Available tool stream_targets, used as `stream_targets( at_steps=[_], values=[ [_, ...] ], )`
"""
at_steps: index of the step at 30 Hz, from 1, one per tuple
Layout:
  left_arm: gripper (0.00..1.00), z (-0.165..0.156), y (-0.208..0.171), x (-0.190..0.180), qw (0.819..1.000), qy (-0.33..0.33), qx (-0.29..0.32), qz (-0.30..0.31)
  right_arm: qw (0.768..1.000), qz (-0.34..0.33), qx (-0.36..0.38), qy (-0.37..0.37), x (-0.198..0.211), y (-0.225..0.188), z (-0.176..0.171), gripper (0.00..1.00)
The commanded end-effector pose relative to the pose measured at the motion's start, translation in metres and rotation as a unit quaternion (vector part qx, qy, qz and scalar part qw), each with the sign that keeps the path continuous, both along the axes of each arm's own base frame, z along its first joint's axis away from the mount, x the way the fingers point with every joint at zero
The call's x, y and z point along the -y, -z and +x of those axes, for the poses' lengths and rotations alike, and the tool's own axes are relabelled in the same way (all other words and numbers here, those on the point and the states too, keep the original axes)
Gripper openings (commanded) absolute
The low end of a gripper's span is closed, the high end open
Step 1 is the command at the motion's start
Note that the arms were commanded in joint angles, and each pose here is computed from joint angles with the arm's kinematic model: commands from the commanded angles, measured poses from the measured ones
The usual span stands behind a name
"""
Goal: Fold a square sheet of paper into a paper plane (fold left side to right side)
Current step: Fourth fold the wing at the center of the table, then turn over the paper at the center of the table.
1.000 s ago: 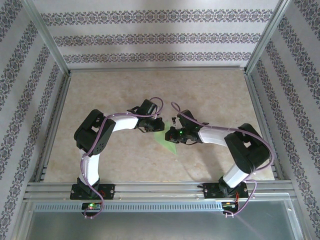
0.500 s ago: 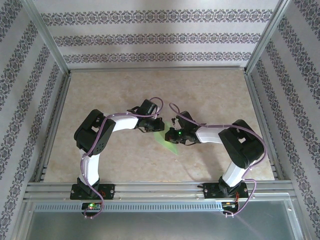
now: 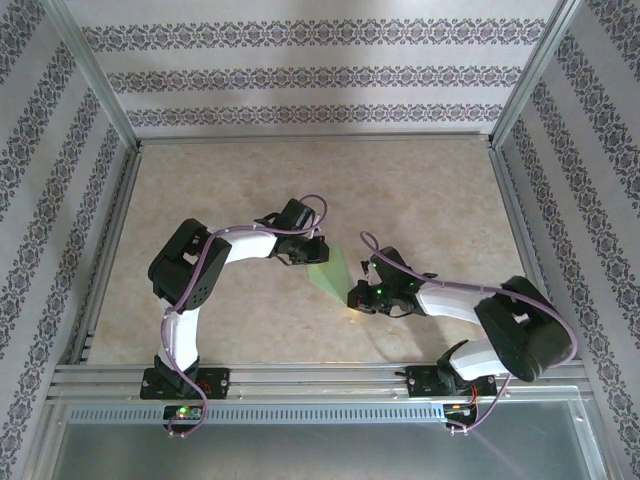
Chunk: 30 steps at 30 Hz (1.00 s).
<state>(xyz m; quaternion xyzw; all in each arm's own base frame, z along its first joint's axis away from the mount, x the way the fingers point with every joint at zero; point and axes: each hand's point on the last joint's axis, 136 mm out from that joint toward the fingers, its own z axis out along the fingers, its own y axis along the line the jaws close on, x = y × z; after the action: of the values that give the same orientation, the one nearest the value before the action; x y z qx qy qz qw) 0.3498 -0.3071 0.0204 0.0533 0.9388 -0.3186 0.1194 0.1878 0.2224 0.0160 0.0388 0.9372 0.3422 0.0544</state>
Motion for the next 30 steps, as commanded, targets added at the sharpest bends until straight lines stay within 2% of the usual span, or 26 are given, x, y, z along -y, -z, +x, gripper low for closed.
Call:
stream_targets(
  at_steps=[1, 5, 9, 15, 23, 30],
  values=[
    [0.13, 0.003, 0.013, -0.018, 0.999, -0.012, -0.005, 0.037, 0.999, -0.024, -0.027, -0.001, 0.016, -0.001, -0.018, 0.03],
    [0.23, 0.008, -0.012, -0.007, 1.0, -0.012, 0.005, 0.0, 1.0, 0.001, 0.021, -0.004, 0.015, -0.033, -0.001, 0.14],
    [0.32, 0.014, -0.052, -0.003, 0.998, -0.018, 0.032, -0.042, 0.997, 0.019, 0.068, -0.012, 0.016, -0.056, 0.023, 0.3],
    [0.42, 0.017, -0.096, -0.038, 0.993, -0.061, 0.072, -0.067, 0.992, 0.027, 0.117, -0.038, 0.007, -0.066, 0.062, 0.48],
    [0.47, 0.0, -0.101, -0.088, 0.987, -0.118, 0.086, -0.064, 0.987, 0.022, 0.132, -0.088, -0.016, -0.046, 0.101, 0.47],
    [0.48, -0.012, -0.093, -0.098, 0.986, -0.13, 0.076, -0.067, 0.987, 0.022, 0.123, -0.097, -0.023, -0.027, 0.111, 0.41]
  ],
)
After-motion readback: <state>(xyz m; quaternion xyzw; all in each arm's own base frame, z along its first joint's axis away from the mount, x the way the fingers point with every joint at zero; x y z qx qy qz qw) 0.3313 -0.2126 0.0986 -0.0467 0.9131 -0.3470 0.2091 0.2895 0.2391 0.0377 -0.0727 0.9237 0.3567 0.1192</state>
